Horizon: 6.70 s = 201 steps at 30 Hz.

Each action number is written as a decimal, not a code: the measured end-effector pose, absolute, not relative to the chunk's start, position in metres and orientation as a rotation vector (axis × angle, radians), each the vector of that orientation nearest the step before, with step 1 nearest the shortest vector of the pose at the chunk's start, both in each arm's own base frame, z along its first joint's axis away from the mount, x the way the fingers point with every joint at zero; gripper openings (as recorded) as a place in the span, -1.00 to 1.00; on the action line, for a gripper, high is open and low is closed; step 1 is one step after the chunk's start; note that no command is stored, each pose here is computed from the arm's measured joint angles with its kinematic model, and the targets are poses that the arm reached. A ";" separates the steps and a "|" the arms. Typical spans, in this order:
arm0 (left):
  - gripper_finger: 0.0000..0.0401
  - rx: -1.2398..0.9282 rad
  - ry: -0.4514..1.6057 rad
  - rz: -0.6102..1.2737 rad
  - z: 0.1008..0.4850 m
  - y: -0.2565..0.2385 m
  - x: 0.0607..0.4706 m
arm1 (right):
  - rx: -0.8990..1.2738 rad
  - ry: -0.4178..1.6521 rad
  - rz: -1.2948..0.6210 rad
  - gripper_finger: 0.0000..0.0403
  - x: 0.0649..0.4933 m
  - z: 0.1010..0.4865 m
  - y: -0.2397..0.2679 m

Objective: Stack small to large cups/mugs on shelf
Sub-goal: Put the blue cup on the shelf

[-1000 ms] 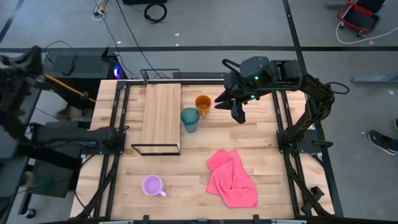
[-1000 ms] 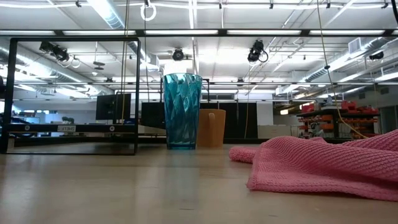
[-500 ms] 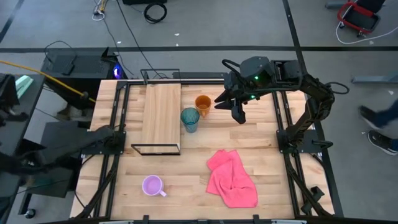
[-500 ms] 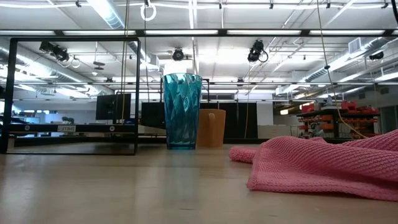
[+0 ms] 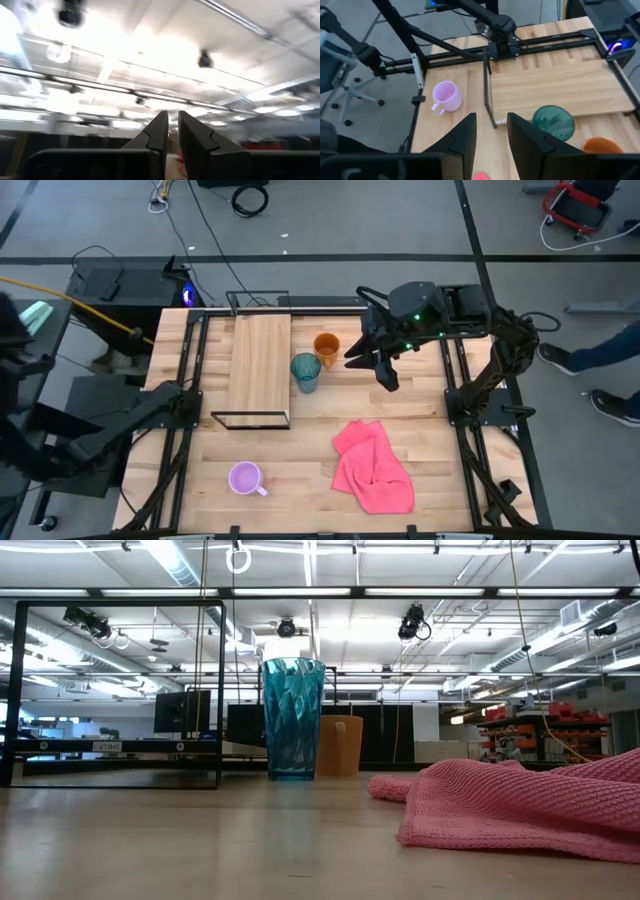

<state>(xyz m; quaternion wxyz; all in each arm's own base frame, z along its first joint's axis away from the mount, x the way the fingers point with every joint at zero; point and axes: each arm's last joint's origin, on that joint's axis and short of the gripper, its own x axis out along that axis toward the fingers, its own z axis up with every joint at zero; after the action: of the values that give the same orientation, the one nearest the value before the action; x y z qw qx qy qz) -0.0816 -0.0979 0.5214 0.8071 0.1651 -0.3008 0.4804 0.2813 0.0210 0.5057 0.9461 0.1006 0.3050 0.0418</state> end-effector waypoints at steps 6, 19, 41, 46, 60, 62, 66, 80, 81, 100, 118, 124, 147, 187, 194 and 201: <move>-0.75 0.419 -0.465 0.891 0.523 -0.055 -0.054 | 0.229 0.619 0.117 -0.42 0.281 0.506 0.033; -0.76 0.313 -0.349 0.947 0.531 -0.008 -0.019 | 0.225 0.606 0.113 -0.42 0.280 0.508 0.043; -0.74 0.223 -0.276 0.934 0.534 0.025 0.020 | 0.248 0.605 0.107 -0.42 0.280 0.508 0.043; -0.70 0.189 -0.131 0.930 0.525 0.045 0.044 | 0.248 0.605 0.106 -0.42 0.280 0.508 0.043; -0.71 0.105 -0.197 0.985 0.462 0.067 0.061 | 0.224 0.609 0.109 -0.42 0.278 0.507 0.055; -0.72 0.053 -0.226 0.990 0.450 0.071 0.063 | 0.224 0.609 0.109 -0.42 0.278 0.507 0.057; -0.72 -0.008 -0.101 0.956 0.417 0.085 0.079 | 0.228 0.610 0.114 -0.42 0.277 0.507 0.059; -0.70 -0.315 0.349 0.656 0.349 0.119 0.137 | 0.244 0.695 -0.121 -0.42 0.270 0.498 0.052; -0.70 -0.319 0.361 0.639 0.347 0.120 0.141 | 0.248 0.704 -0.140 -0.42 0.270 0.497 0.051; -0.68 -0.383 0.491 0.360 0.323 0.099 0.200 | 0.287 0.989 -0.356 -0.42 0.291 0.424 0.053; -0.62 -0.430 0.889 0.395 0.328 0.121 0.255 | 0.315 1.133 -0.545 -0.42 0.282 0.398 0.056; -0.57 -0.448 0.958 0.291 0.313 0.115 0.278 | 0.265 1.109 -0.566 -0.42 0.281 0.396 0.063; -0.49 -0.468 1.030 0.292 0.284 0.111 0.304 | 0.482 1.021 -0.713 -0.42 0.209 0.322 0.042; -0.94 -0.445 1.005 0.470 0.325 0.120 0.314 | 0.435 1.035 -0.678 -0.42 0.211 0.309 0.043; -0.94 -0.389 1.014 0.673 0.388 0.141 0.281 | 0.405 1.034 -0.656 -0.42 0.209 0.310 0.044; -0.94 -0.466 1.072 0.838 0.392 0.180 0.245 | 0.385 1.018 -0.628 -0.42 0.211 0.312 0.044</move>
<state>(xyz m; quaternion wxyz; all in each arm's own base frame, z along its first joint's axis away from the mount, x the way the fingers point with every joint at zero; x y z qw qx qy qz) 0.2454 0.1800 0.3921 0.7524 -0.2135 0.4908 0.3840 0.2113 0.0443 0.3117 0.8090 0.1801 0.4763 -0.2936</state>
